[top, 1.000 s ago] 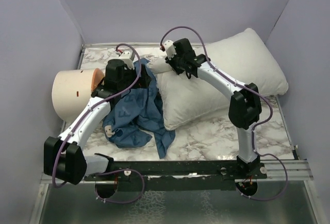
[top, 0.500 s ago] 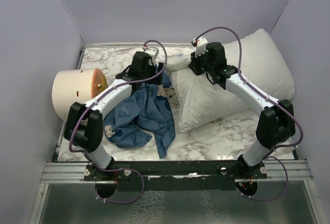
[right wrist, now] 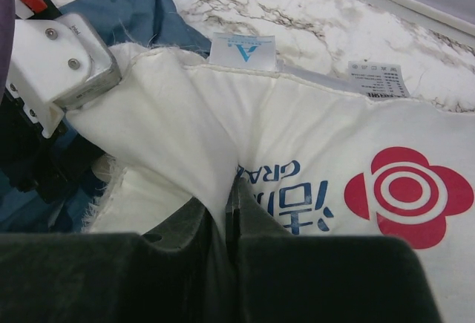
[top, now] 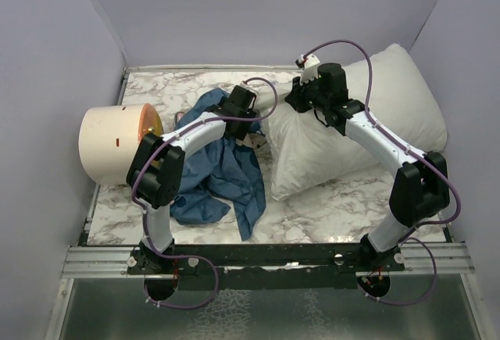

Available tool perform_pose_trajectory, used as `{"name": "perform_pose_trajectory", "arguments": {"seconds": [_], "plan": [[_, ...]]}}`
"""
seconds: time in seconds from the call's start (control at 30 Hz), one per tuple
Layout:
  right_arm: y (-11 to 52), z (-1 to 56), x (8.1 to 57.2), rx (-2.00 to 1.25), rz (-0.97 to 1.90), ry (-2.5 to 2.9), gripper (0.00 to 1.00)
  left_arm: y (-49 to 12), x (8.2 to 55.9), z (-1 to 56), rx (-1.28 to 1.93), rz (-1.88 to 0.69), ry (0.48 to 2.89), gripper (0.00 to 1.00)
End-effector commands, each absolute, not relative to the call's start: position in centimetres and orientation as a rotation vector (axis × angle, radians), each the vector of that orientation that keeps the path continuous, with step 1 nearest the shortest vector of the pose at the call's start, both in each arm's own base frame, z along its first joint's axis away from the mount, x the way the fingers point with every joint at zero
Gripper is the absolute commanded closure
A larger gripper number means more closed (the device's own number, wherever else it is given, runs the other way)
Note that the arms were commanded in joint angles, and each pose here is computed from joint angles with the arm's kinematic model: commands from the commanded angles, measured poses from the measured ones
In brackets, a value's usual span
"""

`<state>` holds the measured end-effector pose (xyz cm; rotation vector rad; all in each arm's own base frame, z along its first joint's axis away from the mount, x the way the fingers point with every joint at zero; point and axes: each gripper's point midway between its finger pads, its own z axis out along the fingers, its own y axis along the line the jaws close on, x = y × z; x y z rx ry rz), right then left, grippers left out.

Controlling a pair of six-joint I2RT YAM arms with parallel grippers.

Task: Put the pillow into the pillowcase
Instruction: Pick up the pillow at the center of the board.

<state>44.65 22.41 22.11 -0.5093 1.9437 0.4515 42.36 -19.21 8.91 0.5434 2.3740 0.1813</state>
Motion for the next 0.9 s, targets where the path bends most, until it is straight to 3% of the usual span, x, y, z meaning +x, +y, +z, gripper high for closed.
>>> {"name": "perform_pose_trajectory", "arguments": {"seconds": [0.0,0.07,0.2,0.33,0.5,0.87], "plan": [[21.8,23.1,45.0,-0.470,0.467,1.917,0.99,-18.0,42.0,8.4,0.558,0.266,2.390,0.34],[21.9,23.0,45.0,-0.473,0.470,1.919,0.99,-17.9,41.8,8.7,0.545,0.261,2.389,0.48],[22.2,22.8,44.8,-0.493,0.490,1.923,0.99,-18.6,41.9,11.9,0.488,0.175,2.322,0.84],[23.0,23.0,44.4,-0.535,0.539,1.909,0.99,-18.7,41.7,15.5,0.420,0.070,2.252,1.00],[23.8,23.3,43.9,-0.587,0.586,1.892,0.99,-17.9,41.6,20.8,0.299,-0.066,2.141,1.00],[25.6,24.4,41.6,-0.740,0.714,1.829,0.99,-18.6,39.8,26.2,0.254,-0.429,1.971,1.00]]}}
